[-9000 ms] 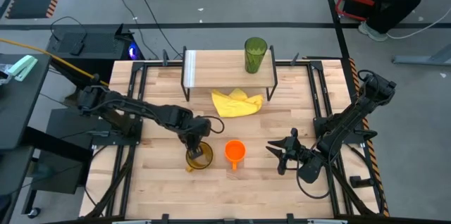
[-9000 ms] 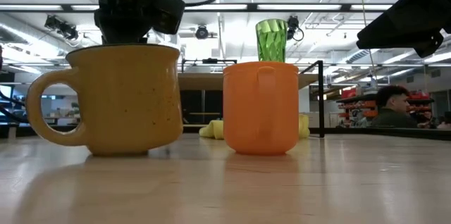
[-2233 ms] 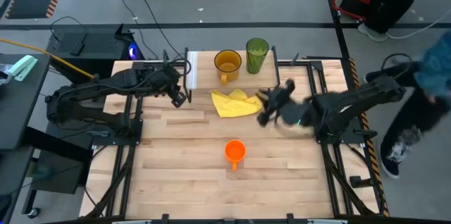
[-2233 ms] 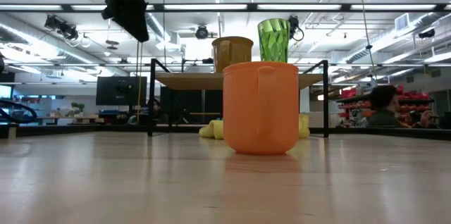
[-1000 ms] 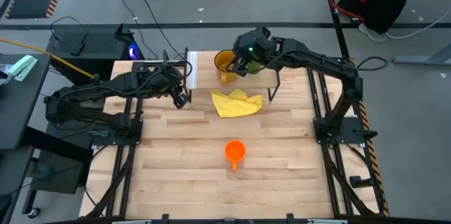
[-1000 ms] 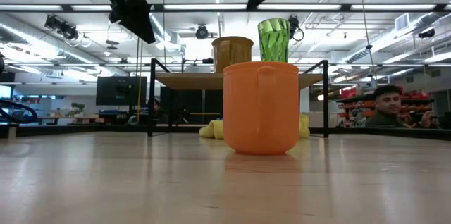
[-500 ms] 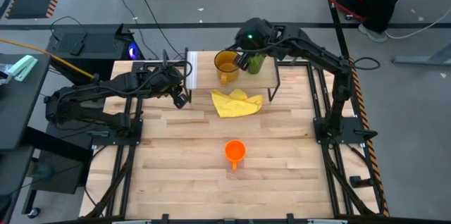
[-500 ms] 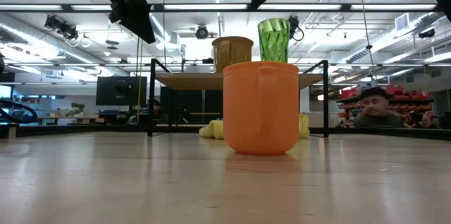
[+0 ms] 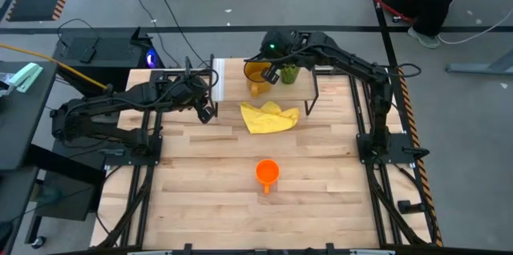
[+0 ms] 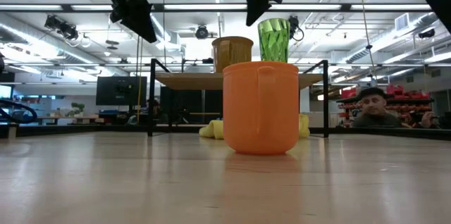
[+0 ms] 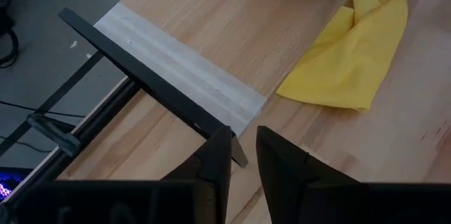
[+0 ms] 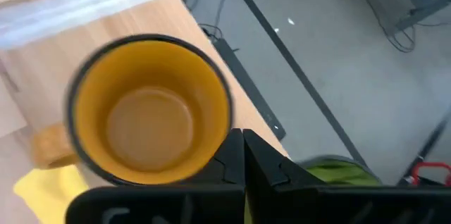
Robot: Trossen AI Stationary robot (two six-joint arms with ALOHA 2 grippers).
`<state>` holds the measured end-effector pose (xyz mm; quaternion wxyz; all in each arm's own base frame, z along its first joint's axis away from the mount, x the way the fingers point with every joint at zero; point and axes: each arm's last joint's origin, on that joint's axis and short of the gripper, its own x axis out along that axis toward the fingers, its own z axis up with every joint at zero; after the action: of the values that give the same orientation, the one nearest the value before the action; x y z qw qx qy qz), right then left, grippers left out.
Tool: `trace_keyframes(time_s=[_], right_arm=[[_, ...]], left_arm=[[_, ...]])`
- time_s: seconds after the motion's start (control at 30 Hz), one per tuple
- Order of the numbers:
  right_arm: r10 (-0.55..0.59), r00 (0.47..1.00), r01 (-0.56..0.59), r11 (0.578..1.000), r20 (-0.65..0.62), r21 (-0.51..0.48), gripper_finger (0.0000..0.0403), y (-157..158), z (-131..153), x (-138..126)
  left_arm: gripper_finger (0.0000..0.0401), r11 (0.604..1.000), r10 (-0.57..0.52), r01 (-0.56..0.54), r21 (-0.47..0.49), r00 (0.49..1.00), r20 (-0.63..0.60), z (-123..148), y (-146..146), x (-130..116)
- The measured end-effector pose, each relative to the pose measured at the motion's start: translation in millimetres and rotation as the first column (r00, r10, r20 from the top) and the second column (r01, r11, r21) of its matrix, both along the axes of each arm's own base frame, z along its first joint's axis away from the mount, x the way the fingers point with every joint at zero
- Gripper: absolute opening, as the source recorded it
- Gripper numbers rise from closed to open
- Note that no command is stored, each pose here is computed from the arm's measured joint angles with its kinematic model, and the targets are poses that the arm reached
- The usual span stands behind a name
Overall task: Stack small to large cups/mugs on shelf
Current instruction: Adjust the green cup and yellow mug
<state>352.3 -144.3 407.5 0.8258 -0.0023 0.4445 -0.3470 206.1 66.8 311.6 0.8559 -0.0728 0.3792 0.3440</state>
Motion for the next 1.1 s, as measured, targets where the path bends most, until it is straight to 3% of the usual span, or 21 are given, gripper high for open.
trace_keyframes(time_s=[0.7, 0.93, 1.1], right_arm=[[-0.056, 0.994, 0.056, 0.998, -0.093, 0.003, 0.0000, 0.1, -3.2, -11.0], [-0.004, 1.000, 0.004, 1.000, -0.029, -0.005, 0.0000, 14.7, 8.0, -10.4], [0.086, 0.996, -0.087, 0.996, 0.021, 0.019, 0.0000, 42.2, 16.7, -8.2]], left_arm=[[0.0074, 1.000, 0.003, -0.003, -0.002, 1.000, 0.002, 0.0, 0.0, 0.0], [0.0067, 1.000, 0.007, -0.007, -0.004, 1.000, 0.011, 0.3, 0.0, 0.5], [0.0074, 1.000, 0.007, -0.007, 0.003, 0.999, 0.040, 2.2, 0.6, 2.5]])
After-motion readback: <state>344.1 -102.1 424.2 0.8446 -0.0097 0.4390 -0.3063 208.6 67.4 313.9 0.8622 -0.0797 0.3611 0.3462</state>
